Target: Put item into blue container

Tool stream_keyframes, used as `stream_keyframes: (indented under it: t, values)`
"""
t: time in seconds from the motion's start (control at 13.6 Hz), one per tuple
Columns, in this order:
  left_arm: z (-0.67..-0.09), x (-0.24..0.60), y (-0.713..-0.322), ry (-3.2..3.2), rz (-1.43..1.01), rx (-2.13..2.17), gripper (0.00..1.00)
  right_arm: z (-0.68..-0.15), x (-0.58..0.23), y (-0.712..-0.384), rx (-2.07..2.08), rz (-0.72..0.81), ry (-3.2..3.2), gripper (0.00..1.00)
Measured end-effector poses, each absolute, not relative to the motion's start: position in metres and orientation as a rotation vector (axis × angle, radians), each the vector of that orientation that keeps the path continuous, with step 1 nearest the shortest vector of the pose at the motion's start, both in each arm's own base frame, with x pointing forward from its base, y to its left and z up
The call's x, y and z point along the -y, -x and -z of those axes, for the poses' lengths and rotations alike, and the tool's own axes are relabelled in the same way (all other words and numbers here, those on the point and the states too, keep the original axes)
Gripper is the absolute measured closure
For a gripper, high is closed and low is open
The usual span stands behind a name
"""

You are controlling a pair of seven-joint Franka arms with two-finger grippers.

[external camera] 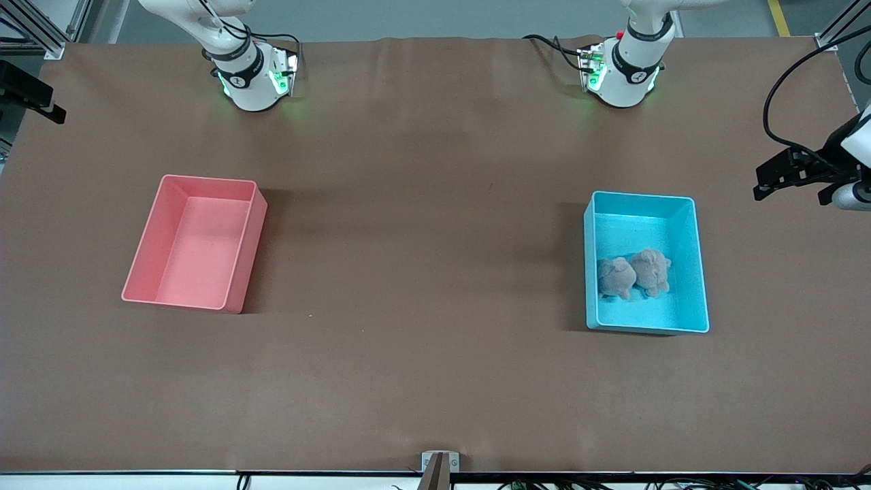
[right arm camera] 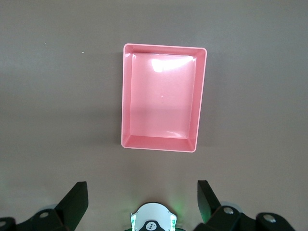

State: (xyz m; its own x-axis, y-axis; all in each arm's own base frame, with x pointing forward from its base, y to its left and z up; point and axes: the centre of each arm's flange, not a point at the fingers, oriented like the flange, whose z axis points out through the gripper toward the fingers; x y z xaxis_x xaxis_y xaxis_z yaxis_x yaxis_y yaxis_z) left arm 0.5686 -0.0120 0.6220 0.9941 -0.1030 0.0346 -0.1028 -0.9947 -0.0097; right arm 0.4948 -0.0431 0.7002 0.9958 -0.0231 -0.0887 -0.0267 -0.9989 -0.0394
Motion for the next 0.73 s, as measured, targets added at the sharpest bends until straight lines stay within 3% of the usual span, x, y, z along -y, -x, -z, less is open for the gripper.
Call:
stream_keyframes:
  t: [0.73]
  values:
    - [-0.6300, 0.0105, -0.5691, 3.128, 0.084, -0.155, 0.00, -0.6997, 0.0429, -0.4942, -0.038, -0.146, 3.097, 0.00]
